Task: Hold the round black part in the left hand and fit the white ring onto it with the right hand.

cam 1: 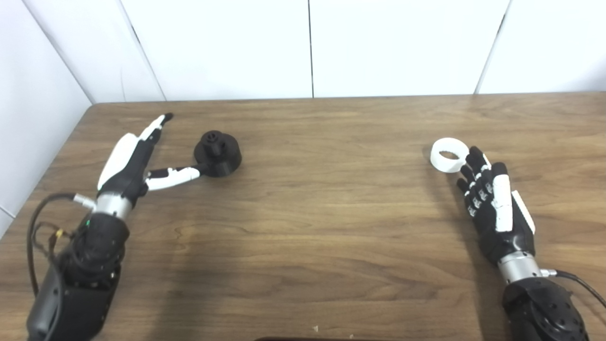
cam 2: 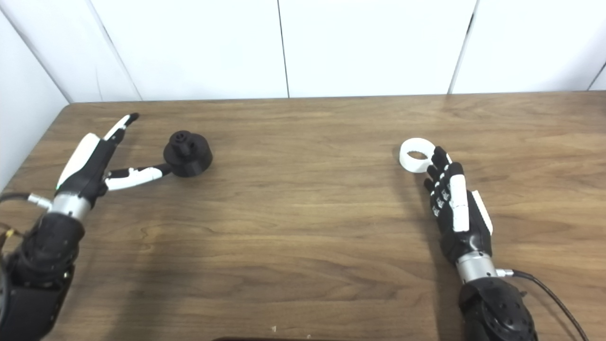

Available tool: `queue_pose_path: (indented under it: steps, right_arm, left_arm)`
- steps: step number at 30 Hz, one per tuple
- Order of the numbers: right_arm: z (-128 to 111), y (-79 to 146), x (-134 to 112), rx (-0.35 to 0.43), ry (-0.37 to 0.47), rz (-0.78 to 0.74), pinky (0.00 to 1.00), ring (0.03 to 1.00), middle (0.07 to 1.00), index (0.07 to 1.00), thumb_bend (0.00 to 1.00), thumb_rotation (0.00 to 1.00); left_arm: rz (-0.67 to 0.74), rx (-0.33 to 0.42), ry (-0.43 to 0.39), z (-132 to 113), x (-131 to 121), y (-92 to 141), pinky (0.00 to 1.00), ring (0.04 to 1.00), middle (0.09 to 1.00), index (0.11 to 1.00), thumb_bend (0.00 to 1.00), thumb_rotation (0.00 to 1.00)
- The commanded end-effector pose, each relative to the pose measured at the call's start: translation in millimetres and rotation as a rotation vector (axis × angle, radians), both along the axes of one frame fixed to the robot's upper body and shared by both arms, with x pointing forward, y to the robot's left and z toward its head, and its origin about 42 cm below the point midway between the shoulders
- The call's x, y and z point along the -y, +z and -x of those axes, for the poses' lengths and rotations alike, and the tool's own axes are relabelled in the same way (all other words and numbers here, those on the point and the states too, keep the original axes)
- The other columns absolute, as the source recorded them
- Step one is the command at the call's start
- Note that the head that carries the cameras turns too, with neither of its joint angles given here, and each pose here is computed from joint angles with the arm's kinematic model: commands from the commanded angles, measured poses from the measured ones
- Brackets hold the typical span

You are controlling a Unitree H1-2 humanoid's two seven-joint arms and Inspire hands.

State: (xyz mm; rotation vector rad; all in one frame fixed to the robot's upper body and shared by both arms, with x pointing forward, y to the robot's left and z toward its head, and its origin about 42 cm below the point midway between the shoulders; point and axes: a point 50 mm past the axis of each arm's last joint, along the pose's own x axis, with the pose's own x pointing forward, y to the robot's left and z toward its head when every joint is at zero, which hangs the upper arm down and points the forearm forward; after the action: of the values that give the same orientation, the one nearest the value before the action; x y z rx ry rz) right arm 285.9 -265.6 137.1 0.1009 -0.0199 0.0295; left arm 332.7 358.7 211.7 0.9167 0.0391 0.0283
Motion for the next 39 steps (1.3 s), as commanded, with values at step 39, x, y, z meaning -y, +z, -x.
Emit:
queue_pose_path:
  steps: [39]
  right_arm:
    - [-5.3,18.3,4.8,0.090,0.024,0.026,1.00,1.000,1.000,0.987,0.55,1.00]
  left_arm:
    - [-0.225,-0.211,-0.030,-74.8,-37.2,3.7,0.93,1.000,0.978,0.906,0.99,0.34]
